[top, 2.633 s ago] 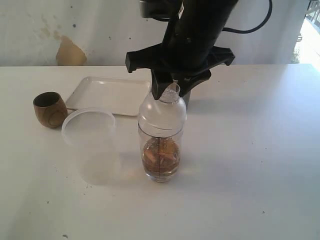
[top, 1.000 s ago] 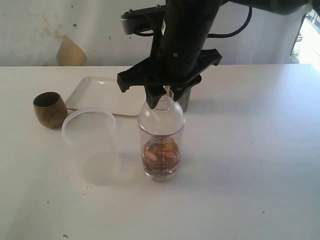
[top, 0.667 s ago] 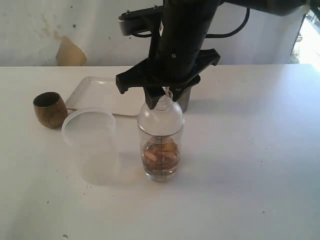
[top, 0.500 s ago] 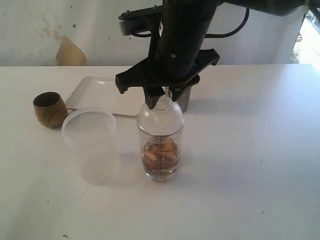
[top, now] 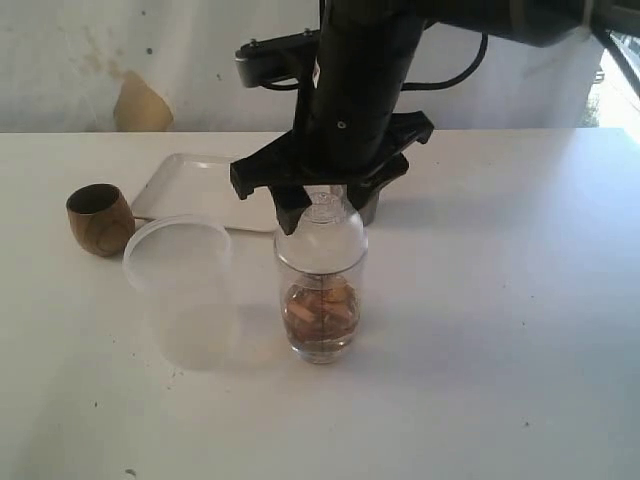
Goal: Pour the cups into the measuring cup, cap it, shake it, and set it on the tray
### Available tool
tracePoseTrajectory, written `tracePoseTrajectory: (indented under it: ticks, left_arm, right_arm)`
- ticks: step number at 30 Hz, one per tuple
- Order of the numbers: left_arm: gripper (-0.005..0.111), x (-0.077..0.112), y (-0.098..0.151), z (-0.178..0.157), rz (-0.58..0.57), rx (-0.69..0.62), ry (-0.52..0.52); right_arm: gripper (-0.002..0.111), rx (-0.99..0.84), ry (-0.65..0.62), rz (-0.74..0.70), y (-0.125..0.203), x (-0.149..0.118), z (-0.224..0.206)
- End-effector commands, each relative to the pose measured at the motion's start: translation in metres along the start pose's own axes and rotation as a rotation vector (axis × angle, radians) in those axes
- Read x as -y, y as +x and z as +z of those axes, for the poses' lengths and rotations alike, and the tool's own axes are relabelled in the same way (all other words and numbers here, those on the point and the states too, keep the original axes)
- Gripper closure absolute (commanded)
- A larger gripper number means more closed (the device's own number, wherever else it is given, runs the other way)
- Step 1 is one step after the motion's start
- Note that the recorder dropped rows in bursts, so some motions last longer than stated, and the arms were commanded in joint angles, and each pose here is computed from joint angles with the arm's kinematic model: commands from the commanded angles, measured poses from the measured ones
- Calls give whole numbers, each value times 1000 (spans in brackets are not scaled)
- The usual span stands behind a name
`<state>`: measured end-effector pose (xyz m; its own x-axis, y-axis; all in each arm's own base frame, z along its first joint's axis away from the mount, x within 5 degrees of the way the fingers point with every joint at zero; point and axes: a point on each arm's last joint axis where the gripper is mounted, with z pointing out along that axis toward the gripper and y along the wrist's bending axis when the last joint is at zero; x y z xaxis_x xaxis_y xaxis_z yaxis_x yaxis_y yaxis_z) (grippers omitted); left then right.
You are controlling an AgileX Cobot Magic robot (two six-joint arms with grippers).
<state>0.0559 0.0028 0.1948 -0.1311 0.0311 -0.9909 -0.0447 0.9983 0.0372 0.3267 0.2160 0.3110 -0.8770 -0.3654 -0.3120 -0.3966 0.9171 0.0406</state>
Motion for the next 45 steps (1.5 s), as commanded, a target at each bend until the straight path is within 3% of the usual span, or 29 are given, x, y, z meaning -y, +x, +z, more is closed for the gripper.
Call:
tracePoseTrajectory:
  ticks: [1,20,22,23,25,45]
  left_arm:
    - [107,0,1,0,-3,8,-2]
    - [107,0,1,0,-3,8,-2]
    - [107,0,1,0,-3,8,-2]
    - [107,0,1,0,-3,8,-2]
    - [107,0,1,0,-3,8,-2]
    - [107,0,1,0,-3,8,-2]
  right_arm:
    - [42,-12,-3,-6,-1,0,3]
    - [45,106,-20,-7,1,1,-43]
    - [59,143,-25,-7,1,2,-56]
    - [80,157,-26,-19,2,2,-62]
    - [108,159,-24,-55,2,2,-63]
    - [108,12,-20,-50,0,-1,-8]
